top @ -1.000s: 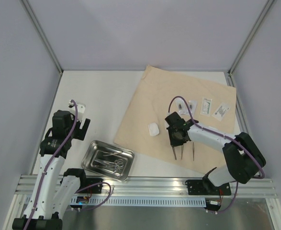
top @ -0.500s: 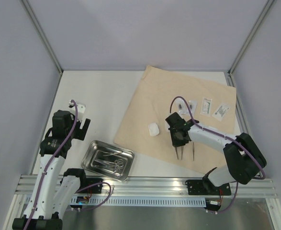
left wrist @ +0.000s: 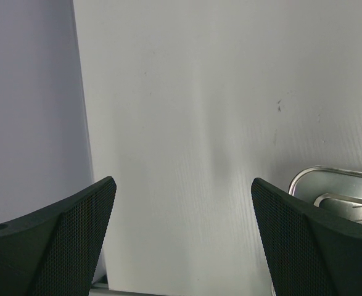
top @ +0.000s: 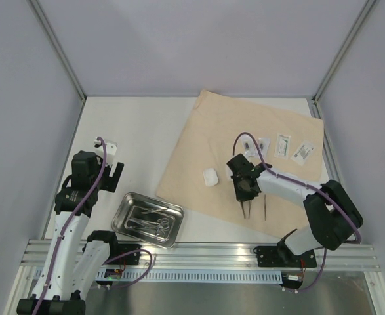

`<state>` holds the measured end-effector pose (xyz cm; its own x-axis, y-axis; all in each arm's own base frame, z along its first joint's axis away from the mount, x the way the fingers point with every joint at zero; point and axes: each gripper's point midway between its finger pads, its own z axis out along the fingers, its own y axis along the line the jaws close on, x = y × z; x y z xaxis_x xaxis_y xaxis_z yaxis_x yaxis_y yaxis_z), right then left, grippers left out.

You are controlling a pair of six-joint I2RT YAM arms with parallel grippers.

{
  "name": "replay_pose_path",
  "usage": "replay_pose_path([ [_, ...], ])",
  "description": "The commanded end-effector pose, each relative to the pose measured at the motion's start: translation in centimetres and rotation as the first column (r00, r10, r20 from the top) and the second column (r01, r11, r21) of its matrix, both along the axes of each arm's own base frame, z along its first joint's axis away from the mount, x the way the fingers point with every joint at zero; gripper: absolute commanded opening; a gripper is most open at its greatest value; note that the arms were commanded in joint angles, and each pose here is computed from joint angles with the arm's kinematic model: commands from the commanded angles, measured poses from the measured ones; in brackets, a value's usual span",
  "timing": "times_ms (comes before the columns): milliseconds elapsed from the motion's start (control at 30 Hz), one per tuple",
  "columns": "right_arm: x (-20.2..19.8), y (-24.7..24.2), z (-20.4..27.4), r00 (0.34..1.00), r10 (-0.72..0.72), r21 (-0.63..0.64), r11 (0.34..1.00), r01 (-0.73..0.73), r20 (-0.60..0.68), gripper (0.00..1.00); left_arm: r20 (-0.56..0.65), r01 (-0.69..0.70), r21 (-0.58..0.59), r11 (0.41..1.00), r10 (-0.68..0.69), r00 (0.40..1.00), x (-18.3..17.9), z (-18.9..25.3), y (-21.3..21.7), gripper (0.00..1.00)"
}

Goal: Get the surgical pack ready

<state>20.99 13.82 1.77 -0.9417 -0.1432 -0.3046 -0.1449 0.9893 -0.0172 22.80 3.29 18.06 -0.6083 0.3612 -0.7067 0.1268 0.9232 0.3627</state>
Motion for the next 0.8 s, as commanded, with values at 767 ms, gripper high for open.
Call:
replay_pose_path([
  [767, -3.4, 26.0, 13.5, 0.412, 0.803, -0.055, 0.479, -0.876, 0.431, 0.0, 0.034, -0.074, 0.039, 0.996, 0.073, 0.997, 0.0, 0.6, 1.4, 1.0],
])
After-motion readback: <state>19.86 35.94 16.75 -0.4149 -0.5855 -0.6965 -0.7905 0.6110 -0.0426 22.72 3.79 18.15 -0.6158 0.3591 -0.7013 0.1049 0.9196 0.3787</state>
